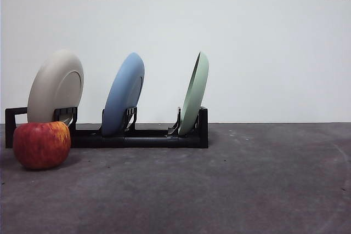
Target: Take the blue plate from the plate rack,put the plate on the table,take the apple from the table,put the apple in the plate
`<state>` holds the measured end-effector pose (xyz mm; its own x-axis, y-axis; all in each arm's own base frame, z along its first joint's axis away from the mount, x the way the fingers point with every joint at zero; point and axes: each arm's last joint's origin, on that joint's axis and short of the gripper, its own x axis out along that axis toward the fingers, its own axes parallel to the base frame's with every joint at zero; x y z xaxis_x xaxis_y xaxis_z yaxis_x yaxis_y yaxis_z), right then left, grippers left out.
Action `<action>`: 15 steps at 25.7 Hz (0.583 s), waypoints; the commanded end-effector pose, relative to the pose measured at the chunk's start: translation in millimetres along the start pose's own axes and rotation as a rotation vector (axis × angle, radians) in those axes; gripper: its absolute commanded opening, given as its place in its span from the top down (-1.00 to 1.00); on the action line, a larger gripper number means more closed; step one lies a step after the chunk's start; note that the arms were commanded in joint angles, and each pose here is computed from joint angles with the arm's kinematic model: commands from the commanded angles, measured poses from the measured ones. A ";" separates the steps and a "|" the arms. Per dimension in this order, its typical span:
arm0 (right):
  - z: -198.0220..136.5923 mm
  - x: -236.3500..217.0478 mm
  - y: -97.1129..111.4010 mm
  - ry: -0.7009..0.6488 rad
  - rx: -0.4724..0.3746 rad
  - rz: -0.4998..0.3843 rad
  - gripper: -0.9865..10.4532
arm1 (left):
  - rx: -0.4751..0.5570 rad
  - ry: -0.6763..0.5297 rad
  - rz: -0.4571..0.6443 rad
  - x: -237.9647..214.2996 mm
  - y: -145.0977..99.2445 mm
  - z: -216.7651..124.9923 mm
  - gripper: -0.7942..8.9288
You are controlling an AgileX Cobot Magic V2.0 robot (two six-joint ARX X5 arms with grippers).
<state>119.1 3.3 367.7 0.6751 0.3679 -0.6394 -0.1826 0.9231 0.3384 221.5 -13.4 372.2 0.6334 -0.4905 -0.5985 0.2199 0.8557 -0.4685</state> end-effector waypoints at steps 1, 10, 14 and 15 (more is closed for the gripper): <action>4.6 7.0 -1.0 0.050 0.004 0.062 0.83 | 0.024 0.020 -0.029 12.3 -1.3 11.0 0.85; 1.4 22.8 -1.8 0.211 0.047 0.092 0.82 | 0.100 0.102 -0.107 86.9 -22.9 77.2 0.85; -1.4 22.2 -1.8 0.239 0.058 0.090 0.82 | 0.118 0.122 -0.122 122.6 -30.7 103.9 0.83; -1.5 22.2 -1.8 0.239 0.060 0.090 0.82 | 0.119 0.126 -0.124 130.1 -32.0 109.2 0.82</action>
<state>133.8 9.6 350.6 0.4664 0.4666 -0.7515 -0.1721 0.8812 0.4403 375.3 -85.3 381.7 0.5030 -0.6030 -0.6192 0.3727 0.7977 -0.4741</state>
